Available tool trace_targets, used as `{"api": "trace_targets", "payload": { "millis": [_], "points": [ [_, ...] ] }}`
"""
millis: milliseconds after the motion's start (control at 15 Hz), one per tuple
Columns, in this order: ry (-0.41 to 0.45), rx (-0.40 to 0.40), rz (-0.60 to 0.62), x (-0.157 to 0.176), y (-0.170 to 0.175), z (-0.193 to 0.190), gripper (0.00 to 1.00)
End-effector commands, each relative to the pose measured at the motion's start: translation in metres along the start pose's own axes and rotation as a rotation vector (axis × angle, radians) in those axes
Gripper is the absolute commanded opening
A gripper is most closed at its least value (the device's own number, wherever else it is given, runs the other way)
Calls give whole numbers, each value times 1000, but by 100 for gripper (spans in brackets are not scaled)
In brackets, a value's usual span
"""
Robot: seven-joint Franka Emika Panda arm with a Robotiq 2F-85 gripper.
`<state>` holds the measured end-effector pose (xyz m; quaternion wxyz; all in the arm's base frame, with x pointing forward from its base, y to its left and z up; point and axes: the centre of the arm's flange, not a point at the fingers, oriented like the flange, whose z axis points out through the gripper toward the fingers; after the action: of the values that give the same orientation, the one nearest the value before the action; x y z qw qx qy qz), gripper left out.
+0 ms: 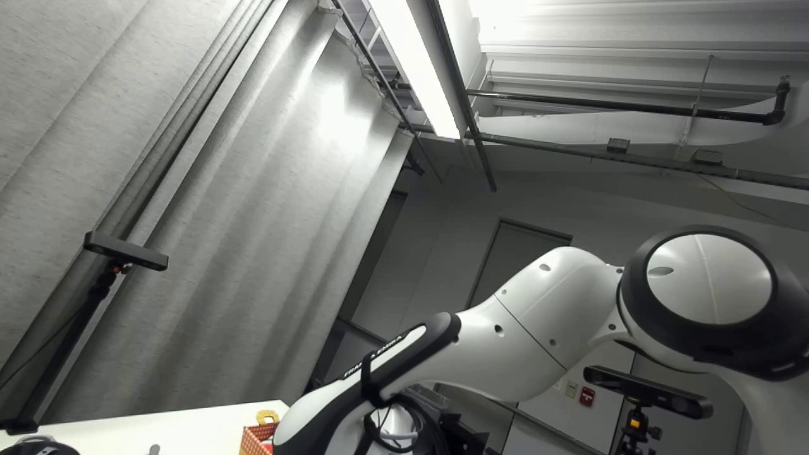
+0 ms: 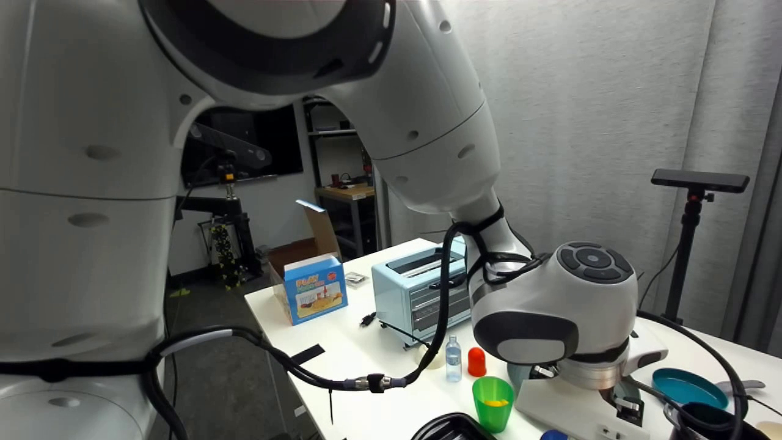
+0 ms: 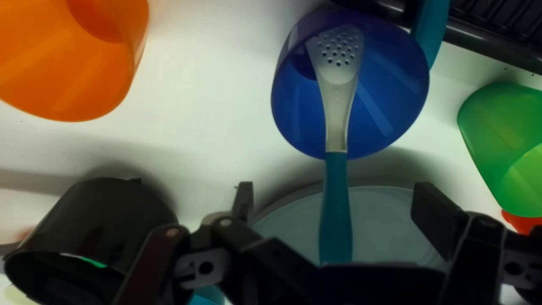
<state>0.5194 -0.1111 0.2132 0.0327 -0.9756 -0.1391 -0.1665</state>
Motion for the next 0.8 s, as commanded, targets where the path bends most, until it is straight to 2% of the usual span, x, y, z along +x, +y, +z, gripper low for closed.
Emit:
{"api": "trace_targets", "payload": {
  "millis": [0,67,600,667,733],
  "points": [
    [31,-19,-1,1,11,12,79],
    [29,-21,-2,1,12,13,63],
    [30,-28,2,6,17,12,2],
    [32,-30,2,7,16,10,1],
    [34,-32,2,8,15,8,5]
  ]
}}
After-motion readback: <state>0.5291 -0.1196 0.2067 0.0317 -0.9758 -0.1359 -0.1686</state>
